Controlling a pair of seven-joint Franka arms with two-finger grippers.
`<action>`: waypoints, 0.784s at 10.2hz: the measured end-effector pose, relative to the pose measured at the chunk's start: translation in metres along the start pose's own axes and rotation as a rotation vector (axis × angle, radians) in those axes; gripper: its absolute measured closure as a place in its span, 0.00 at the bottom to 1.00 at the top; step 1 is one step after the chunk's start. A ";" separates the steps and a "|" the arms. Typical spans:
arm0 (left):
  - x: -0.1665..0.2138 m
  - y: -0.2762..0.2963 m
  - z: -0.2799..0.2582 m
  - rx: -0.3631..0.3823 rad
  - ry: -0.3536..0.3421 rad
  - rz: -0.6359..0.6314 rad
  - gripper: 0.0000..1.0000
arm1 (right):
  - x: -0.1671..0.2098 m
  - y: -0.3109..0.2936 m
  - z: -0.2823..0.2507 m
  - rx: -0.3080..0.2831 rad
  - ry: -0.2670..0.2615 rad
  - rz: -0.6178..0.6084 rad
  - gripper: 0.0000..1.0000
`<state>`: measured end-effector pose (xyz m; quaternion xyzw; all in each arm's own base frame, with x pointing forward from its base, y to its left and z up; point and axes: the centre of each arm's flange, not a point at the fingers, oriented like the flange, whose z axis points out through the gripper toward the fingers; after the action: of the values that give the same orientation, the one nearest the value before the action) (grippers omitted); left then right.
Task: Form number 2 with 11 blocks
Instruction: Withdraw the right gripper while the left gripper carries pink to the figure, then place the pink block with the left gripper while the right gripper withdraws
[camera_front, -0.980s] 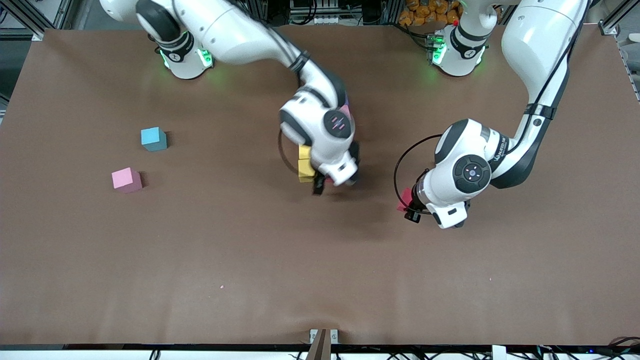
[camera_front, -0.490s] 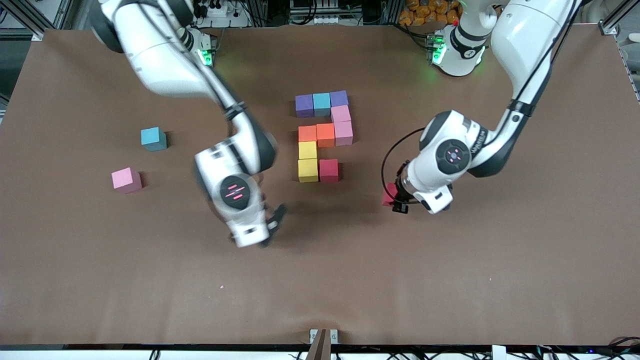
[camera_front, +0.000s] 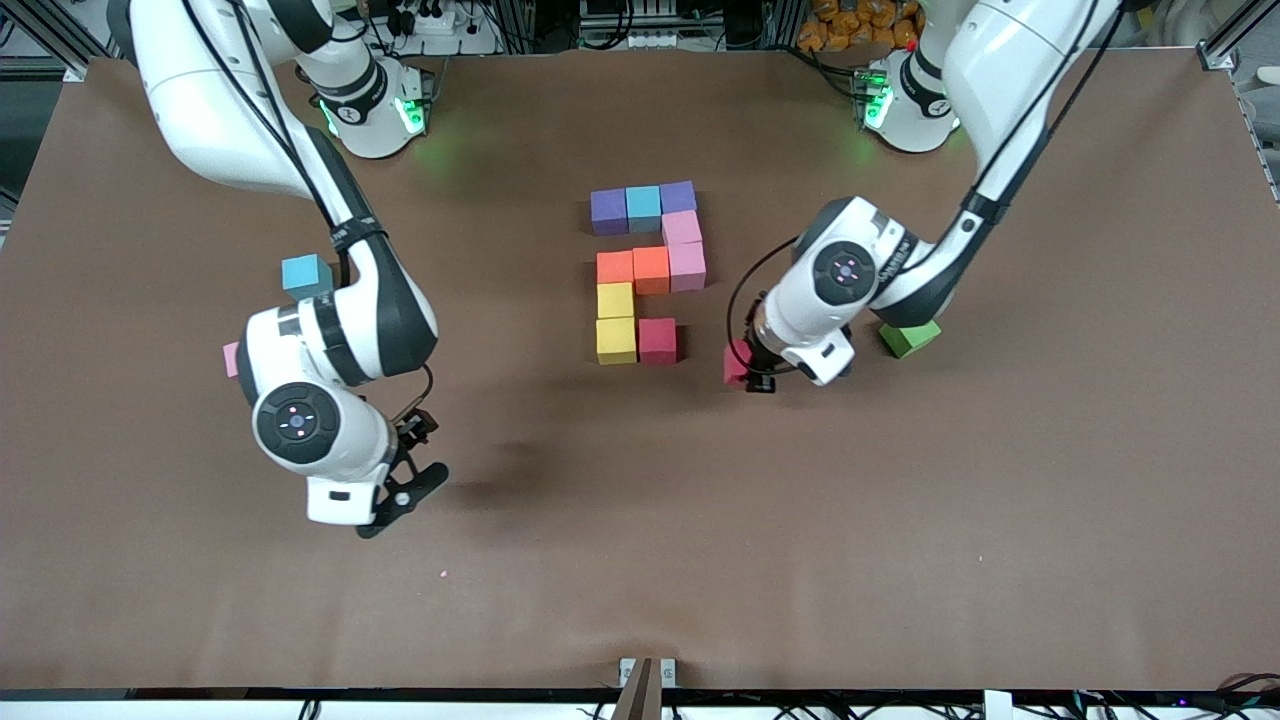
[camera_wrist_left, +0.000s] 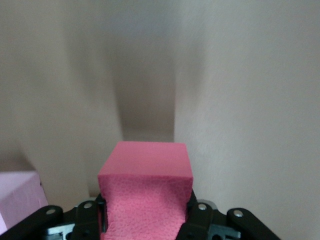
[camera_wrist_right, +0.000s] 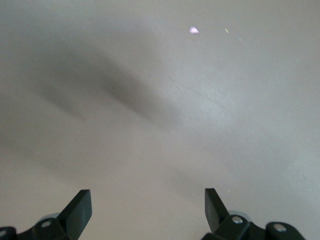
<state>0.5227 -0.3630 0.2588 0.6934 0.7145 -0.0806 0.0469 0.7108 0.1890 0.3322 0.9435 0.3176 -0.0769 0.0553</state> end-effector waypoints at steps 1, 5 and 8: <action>-0.008 -0.007 0.003 0.002 -0.001 -0.025 0.45 | -0.008 0.014 0.008 0.009 -0.015 0.027 0.00; -0.019 -0.025 0.023 0.033 0.010 -0.060 0.45 | -0.048 0.035 0.026 0.032 -0.058 0.100 0.00; -0.033 -0.041 0.037 0.043 0.004 -0.060 0.45 | -0.086 0.041 0.027 0.024 -0.015 0.130 0.00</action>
<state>0.4817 -0.4037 0.2303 0.6729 0.7330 -0.0957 0.0281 0.6650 0.1012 0.3231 0.9621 0.2544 -0.0841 0.0513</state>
